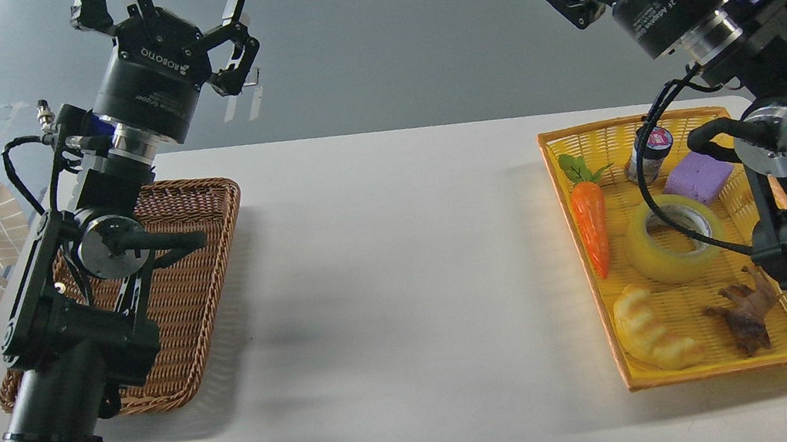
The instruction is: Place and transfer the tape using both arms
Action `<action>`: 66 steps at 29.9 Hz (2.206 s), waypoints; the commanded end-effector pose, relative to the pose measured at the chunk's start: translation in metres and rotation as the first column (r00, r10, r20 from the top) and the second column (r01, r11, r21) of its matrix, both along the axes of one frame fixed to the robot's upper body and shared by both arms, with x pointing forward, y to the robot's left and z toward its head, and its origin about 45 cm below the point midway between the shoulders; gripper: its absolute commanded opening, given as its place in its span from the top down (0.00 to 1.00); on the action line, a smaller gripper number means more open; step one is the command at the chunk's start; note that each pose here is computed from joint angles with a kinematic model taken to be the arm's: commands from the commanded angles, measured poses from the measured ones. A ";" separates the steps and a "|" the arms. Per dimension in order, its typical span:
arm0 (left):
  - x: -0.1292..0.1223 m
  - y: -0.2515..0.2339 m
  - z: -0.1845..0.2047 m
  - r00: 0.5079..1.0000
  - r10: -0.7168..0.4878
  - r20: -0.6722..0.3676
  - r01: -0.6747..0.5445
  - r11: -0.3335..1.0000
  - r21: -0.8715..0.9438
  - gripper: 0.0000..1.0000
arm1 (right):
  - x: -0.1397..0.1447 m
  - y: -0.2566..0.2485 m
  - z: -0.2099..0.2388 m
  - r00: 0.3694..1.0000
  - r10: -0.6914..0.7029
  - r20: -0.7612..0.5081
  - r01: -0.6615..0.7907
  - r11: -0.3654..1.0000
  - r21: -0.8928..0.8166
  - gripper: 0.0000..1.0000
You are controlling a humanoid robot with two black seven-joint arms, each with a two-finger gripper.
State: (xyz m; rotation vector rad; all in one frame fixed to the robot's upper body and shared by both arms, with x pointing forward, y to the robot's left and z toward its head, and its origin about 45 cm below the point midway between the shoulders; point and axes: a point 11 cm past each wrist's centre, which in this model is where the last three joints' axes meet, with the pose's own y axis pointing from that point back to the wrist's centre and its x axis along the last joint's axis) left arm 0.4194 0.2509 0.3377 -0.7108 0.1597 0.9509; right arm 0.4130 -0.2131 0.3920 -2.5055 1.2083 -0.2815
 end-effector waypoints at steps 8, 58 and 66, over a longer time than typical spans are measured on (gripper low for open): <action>-0.001 0.006 -0.003 1.000 0.017 -0.008 -0.017 1.000 -0.005 0.02 | -0.002 -0.081 0.003 0.985 -0.171 0.019 0.164 0.898 -0.408 0.00; -0.005 0.013 -0.015 0.999 0.030 -0.035 -0.029 0.999 0.022 0.02 | -0.054 -0.155 -0.144 0.975 -0.162 0.153 0.116 -0.220 -0.969 0.04; -0.007 0.022 -0.020 0.998 0.046 -0.045 -0.044 0.999 0.031 0.02 | -0.064 -0.147 -0.175 0.981 -0.174 0.089 0.055 -0.190 -0.980 0.06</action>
